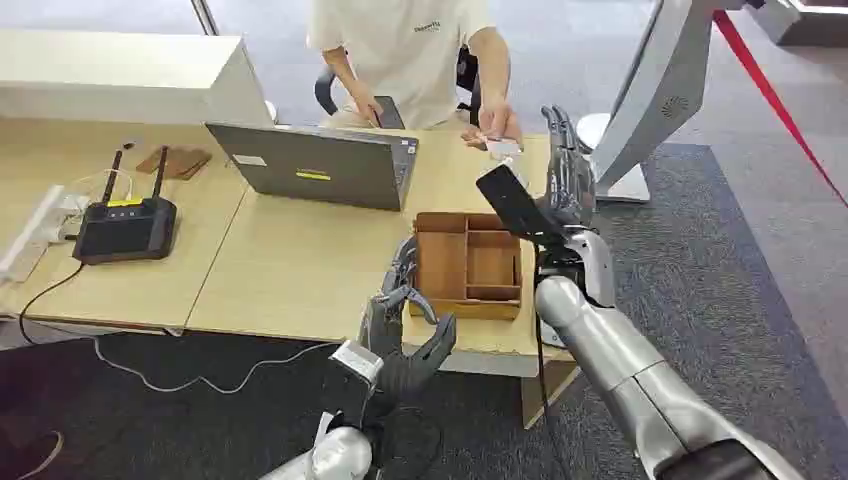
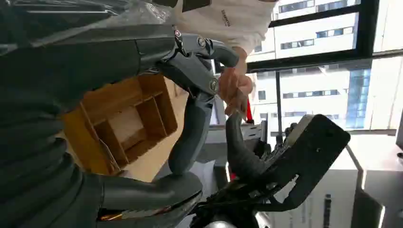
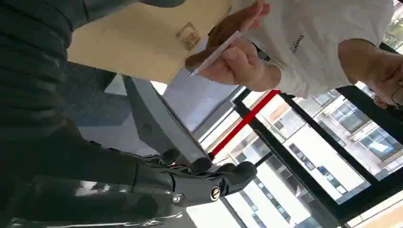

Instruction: Pass the card to the sensor for recognition and then transmit it.

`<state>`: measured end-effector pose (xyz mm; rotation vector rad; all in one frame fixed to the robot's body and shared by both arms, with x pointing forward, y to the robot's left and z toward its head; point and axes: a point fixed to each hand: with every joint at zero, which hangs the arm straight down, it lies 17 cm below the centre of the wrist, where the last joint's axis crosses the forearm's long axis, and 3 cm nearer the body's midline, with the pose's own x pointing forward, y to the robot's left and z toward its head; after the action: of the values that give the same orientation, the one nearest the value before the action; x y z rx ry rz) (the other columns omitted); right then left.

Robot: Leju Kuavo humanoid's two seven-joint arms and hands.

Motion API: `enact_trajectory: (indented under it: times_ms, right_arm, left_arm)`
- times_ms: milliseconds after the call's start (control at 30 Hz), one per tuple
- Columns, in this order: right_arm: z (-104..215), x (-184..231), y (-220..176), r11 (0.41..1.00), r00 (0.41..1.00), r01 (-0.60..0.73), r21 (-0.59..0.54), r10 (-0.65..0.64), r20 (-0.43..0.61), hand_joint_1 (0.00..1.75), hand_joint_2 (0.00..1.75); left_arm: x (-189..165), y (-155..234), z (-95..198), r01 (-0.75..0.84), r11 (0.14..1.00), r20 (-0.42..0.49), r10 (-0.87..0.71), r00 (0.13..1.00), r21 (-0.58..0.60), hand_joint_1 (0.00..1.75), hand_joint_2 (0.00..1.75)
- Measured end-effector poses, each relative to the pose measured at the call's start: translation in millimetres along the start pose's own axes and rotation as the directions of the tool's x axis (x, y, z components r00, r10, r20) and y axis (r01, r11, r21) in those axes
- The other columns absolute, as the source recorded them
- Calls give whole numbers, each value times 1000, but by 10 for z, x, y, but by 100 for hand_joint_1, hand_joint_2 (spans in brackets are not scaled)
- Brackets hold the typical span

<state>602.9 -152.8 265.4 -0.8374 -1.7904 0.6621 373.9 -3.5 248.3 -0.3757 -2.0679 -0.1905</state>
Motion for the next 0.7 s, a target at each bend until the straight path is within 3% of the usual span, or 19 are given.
enact_trajectory:
  times_ms: [567,600,633,667,700]
  right_arm:
    - [14,-173,265,987,988,-146,66,149,-49,0,175]
    - [14,-180,273,987,987,-148,68,152,-52,96,175]
    - [18,-187,286,986,986,-151,72,155,-53,96,175]
    - [23,-196,298,985,986,-154,75,158,-55,166,175]
    - [30,-209,311,985,986,-155,79,160,-57,175,175]
  left_arm:
    - [-81,-99,19,-6,999,-18,5,1000,-34,0,175]
    - [-88,-101,19,-6,999,-19,5,1000,-35,0,175]
    - [-92,-103,20,-5,999,-20,5,1000,-35,0,175]
    - [-93,-106,21,-6,999,-21,5,1000,-36,0,175]
    - [-94,-107,22,-6,999,-21,5,1000,-36,0,175]
